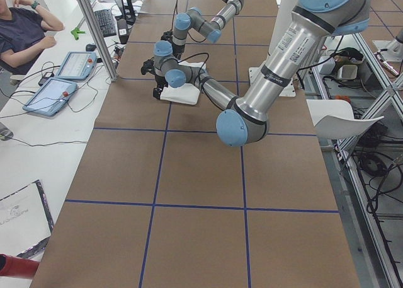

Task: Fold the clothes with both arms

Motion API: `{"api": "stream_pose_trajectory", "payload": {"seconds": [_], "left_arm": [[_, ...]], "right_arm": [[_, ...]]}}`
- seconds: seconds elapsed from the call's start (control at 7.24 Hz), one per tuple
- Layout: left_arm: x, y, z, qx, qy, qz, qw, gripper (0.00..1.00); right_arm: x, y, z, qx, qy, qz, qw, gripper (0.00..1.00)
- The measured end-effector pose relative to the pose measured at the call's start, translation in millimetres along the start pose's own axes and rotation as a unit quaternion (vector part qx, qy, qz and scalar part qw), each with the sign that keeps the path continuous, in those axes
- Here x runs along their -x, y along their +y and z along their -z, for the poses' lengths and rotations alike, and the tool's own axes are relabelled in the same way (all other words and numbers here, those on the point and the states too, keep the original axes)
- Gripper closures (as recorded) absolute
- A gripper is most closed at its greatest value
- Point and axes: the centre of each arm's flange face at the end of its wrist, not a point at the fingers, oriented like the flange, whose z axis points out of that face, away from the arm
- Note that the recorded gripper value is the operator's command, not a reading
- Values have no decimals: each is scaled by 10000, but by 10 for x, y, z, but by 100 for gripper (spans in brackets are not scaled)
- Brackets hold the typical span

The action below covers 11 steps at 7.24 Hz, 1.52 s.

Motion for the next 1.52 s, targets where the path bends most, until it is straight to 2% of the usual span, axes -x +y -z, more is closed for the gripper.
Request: {"api": "stream_pose_trajectory", "payload": {"seconds": [0.28,0.55,0.69,0.97,1.24,1.52], "left_arm": [[15,6,-3,7,-8,-35,10000,0],[19,7,-4,9,-10,-55,10000,0],[18,7,-5,10,-11,-57,10000,0],[4,6,-2,10,-5,-63,10000,0],[-6,7,10,5,0,-63,10000,0],[-19,13,35,-12,15,-72,10000,0]], "right_arm": [[6,455,-168,-36,77,573,9983,0],[-2,573,-334,-185,215,929,9953,0],[-11,525,-437,-333,308,1072,9932,0],[-12,349,-668,-688,310,1158,9904,0],[87,16,-821,-1101,179,1077,9879,0],[183,-357,-758,-1396,-19,1058,9845,0]]}}
